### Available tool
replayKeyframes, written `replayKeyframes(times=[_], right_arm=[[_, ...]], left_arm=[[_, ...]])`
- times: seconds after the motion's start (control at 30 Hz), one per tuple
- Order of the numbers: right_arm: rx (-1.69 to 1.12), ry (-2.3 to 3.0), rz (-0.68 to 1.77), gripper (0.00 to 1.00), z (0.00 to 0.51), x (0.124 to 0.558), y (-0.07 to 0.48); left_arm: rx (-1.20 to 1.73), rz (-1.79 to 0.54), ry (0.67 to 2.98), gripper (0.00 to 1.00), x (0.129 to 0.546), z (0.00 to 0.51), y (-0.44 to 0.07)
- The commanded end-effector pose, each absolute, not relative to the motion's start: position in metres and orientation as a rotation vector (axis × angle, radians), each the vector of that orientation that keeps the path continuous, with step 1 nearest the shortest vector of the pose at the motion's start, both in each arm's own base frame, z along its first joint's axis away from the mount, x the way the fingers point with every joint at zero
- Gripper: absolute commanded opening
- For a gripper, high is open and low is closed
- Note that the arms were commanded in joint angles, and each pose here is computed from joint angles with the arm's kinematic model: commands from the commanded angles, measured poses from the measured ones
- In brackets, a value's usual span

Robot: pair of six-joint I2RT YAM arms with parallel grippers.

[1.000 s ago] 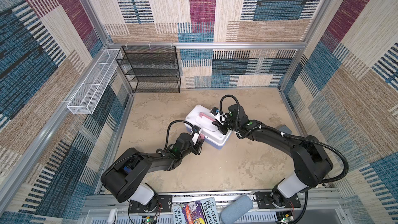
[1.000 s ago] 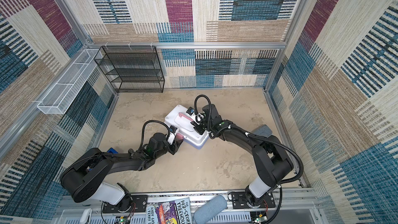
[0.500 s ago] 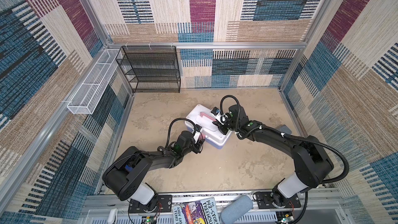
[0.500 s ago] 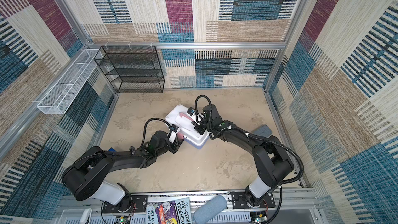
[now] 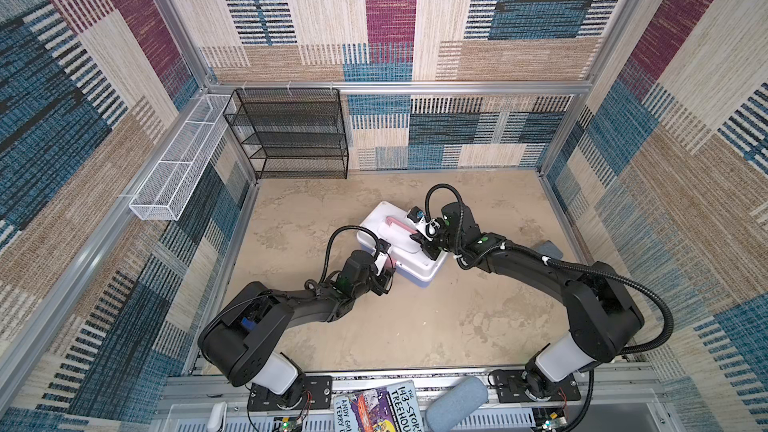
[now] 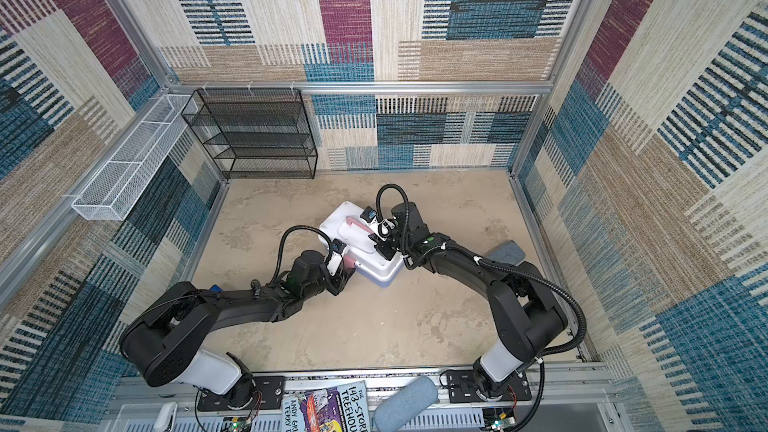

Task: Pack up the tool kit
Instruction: 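Hold the pink latch pressed shut with the left gripper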

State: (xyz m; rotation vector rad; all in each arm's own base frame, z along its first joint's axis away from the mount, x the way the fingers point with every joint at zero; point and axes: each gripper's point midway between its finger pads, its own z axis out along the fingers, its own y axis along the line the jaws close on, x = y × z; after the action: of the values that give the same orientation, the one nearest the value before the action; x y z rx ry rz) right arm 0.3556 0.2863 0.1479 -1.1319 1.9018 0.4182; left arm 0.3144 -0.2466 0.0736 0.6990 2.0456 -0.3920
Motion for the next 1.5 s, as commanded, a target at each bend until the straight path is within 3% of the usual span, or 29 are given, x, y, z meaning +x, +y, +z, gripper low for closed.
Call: replayKeyframes(times=[0.0,1.47], right_arm=[[-1.192,2.052,0.466,0.11,0.116,0.329,0.276],[-1.193,2.048,0.483,0.12,0.114,0.326,0.277]], left_arm=[[0.711,-0.432,1.929,0.45,0.325,0.102,-0.260],[0.740,-0.464,1.997,0.43,0.342,0.101,-0.258]])
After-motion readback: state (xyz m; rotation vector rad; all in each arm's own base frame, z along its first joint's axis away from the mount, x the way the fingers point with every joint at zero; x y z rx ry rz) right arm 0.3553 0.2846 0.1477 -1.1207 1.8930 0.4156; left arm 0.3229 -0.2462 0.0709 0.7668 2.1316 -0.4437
